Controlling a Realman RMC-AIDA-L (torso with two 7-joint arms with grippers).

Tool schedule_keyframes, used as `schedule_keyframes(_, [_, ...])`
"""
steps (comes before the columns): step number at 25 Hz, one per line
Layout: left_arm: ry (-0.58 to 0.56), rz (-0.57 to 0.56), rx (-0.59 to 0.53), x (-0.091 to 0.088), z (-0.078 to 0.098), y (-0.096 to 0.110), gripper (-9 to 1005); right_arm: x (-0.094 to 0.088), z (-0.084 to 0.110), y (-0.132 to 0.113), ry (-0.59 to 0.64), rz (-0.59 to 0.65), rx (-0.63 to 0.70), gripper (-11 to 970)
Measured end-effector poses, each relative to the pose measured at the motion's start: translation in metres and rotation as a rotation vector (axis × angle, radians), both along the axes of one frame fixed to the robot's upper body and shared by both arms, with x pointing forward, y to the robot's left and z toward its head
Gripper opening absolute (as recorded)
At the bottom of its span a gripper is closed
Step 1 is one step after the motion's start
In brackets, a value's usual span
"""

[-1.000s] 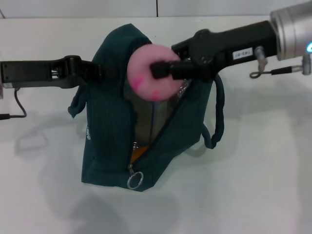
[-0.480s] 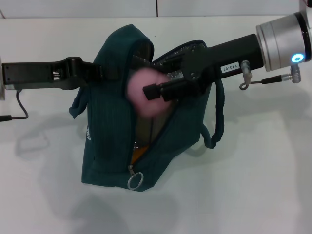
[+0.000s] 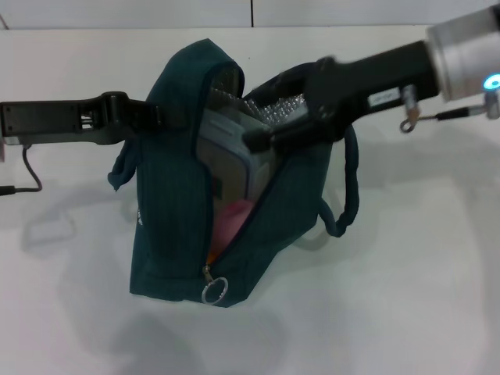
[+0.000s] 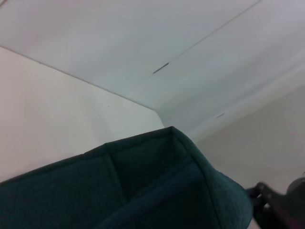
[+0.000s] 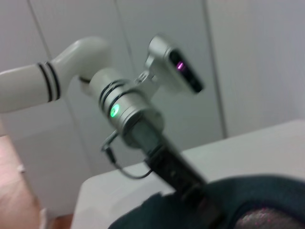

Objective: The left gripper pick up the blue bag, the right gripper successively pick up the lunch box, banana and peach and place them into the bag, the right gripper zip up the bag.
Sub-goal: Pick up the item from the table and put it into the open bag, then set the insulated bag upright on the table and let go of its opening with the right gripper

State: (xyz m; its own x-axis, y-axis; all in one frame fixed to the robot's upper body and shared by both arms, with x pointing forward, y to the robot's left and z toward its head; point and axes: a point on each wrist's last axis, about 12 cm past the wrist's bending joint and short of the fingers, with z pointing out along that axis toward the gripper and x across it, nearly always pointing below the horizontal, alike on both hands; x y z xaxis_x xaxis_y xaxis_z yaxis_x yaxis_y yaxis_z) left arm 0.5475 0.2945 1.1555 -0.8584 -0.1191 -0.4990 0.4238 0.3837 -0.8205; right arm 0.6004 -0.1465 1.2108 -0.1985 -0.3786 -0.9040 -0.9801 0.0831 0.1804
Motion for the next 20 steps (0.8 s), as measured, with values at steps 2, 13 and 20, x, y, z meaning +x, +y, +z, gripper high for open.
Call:
schedule_keyframes(2, [0.001,0.002,0.001,0.0,0.0,0.001,33,-0.002,0.006,-0.013,-0.038,-0.039,0.021,731])
schedule_keyframes(13, [0.002,0.002,-0.001,-0.001,-0.001,0.0,33,-0.007,-0.001,-0.088,-0.014,-0.253,0.049,784])
schedule_keyframes(20, [0.002,0.001,-0.002,-0.001,-0.001,0.0,33,-0.007,-0.02,-0.107,-0.014,-0.302,-0.091,786])
